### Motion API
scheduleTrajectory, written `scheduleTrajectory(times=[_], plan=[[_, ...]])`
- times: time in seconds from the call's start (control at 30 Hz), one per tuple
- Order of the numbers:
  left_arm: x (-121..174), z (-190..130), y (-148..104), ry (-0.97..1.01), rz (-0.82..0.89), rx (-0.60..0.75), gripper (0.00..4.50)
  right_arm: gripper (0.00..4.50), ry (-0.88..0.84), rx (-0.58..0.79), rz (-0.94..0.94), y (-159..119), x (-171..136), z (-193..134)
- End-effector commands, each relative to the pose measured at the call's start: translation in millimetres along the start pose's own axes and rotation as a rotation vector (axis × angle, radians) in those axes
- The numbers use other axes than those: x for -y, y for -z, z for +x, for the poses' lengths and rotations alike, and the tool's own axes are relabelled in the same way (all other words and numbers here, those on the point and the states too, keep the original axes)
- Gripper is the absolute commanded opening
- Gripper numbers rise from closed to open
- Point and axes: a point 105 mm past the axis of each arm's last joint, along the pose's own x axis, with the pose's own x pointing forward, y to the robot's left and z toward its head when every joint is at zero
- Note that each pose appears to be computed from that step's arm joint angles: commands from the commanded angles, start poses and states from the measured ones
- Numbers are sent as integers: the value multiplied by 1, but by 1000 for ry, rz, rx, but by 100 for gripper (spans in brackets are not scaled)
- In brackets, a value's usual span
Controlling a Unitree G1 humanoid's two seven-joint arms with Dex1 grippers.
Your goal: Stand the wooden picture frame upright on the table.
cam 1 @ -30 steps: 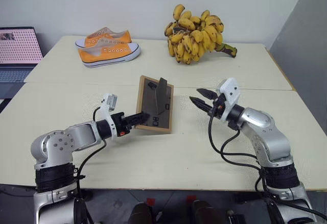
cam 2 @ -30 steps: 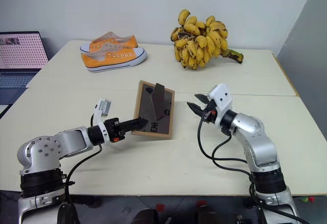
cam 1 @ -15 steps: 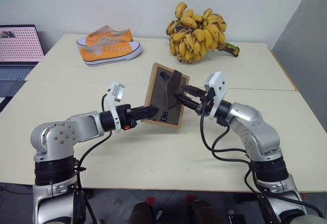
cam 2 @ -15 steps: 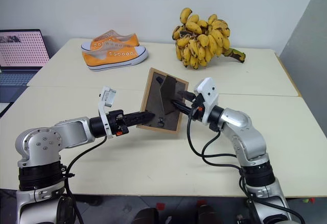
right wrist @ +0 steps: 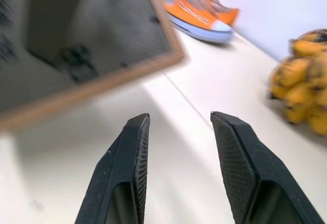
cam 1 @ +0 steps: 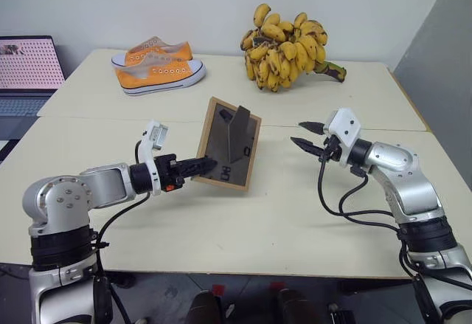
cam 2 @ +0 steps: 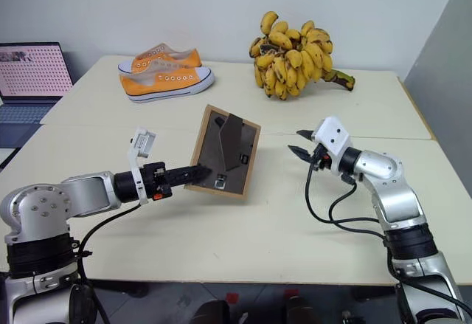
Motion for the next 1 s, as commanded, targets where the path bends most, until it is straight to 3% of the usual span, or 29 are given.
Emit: scheduleTrajectory(times=[0.03, 0.17, 0.3, 0.37, 0.63, 1.0], plan=[[27, -8, -8, 94, 50, -22, 130, 257, 94, 51, -235, -10, 21, 5], [39, -12, -9, 135, 56, -66, 130, 334, 107, 80, -650, -11, 19, 10], [52, -13, -15, 183, 68, -75, 130, 334, 102, 187, -1022, -18, 8, 11], [54, -12, -17, 185, 73, -78, 130, 334, 113, 246, -1121, -22, 3, 10], [58, -9, -25, 186, 52, -56, 130, 334, 245, 392, -1262, -34, 1, 11], [77, -1, -36, 228, 21, -30, 130, 334, 274, 445, -1240, -25, -20, 26]])
